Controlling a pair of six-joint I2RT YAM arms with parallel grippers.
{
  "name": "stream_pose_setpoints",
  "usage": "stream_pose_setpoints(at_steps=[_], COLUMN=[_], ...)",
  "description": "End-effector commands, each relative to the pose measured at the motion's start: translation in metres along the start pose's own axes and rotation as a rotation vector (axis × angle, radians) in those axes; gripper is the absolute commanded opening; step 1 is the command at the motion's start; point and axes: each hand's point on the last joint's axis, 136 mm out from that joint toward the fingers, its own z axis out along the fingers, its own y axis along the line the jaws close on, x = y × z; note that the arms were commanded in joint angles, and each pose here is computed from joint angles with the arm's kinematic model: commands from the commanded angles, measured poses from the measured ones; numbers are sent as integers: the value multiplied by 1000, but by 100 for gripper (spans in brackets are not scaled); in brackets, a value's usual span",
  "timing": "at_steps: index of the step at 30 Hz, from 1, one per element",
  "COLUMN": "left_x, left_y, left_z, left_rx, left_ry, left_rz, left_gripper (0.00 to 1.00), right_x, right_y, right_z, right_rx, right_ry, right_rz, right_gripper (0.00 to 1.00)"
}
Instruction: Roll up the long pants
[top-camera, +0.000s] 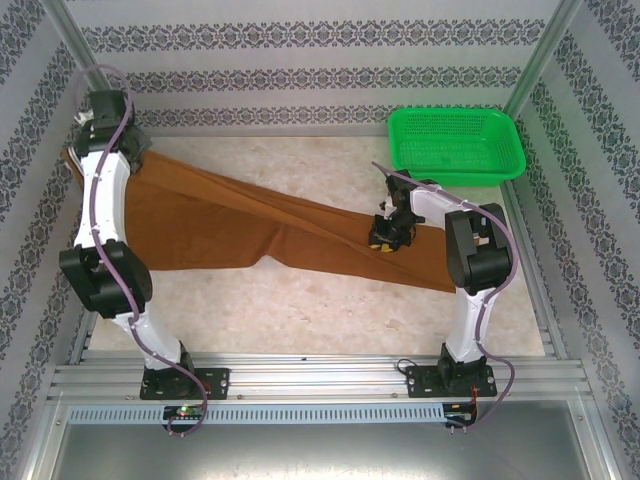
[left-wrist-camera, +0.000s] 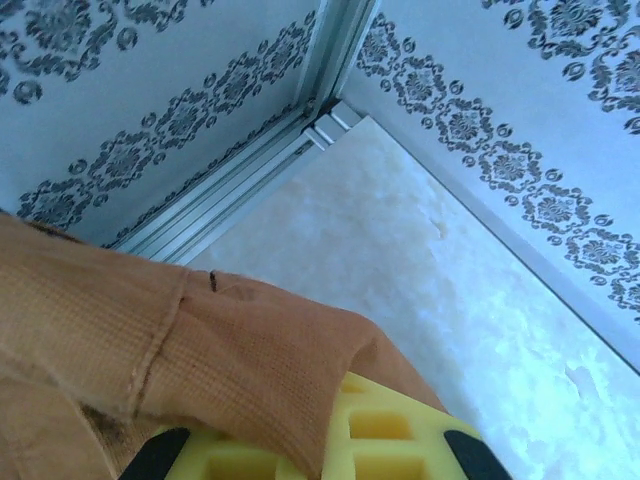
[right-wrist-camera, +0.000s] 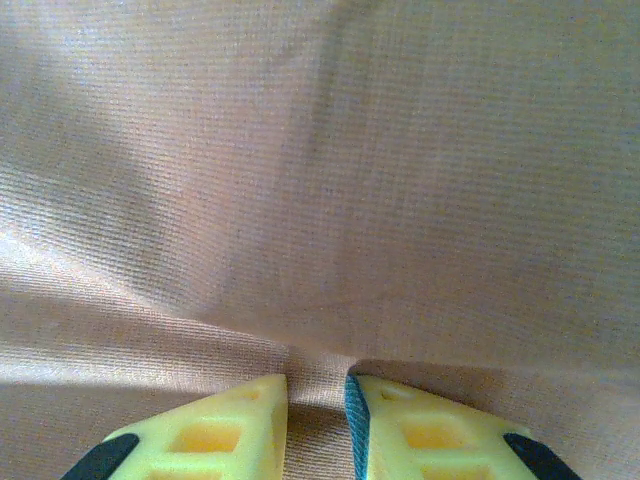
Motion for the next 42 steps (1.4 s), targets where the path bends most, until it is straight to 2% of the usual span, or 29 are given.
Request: stream_pose_setpoints(at_steps=[1,4,7,9,10,11,13,16,17,19,22,24,25,26,27,30,34,38,42], left_x=[-9,24,92,141,163,176,177,155,146,139,138,145,152,160,168,200,226,243,257], left_y=[34,78,145,191,205,213,212,175,158,132,103,103,107,104,99,89,96,121,137], left_z=[-10,-7,7,11,13,13,4,-23,-34,-52,-51,-33,-20,-6,6,45,77,90,94], left_rx=[-162,-294,-433,-521,-513,-488,-445,-282,-221,-141,-65,-92,-121,-114,-100,-68,-116,-237,-250], left_ry=[-40,-3,108,213,251,271,258,197,160,129,143,176,204,238,275,406,495,572,634], left_rz=[33,33,-30,-126,-178,-222,-244,-245,-218,-171,-99,-75,-70,-51,-34,-12,26,70,-21], left_gripper=[0,0,0,0,4,23,27,31,37,42,43,37,24,10,0,0,0,0,0], right_x=[0,2,10,16,18,19,20,21,22,24,30,36,38,41,43,44,39,30,24], right_y=[-10,-10,-12,-14,-21,-23,-29,-32,-32,-30,-29,-34,-37,-41,-45,-58,-89,-125,-166], right_z=[4,4,3,-1,-5,-10,-21,-38,-42,-49,-50,-43,-39,-34,-31,-29,-46,-75,-94], right_rx=[27,21,23,32,70,92,128,154,155,151,136,143,149,157,164,218,363,577,743], right_ry=[16,22,51,58,55,49,35,1,-8,-26,-28,3,22,45,61,91,126,127,157], right_rz=[19,15,23,29,32,21,19,11,10,16,27,39,48,58,67,88,110,108,138], right_gripper=[26,26,26,28,31,33,37,42,43,44,42,36,30,9,0,0,0,0,0])
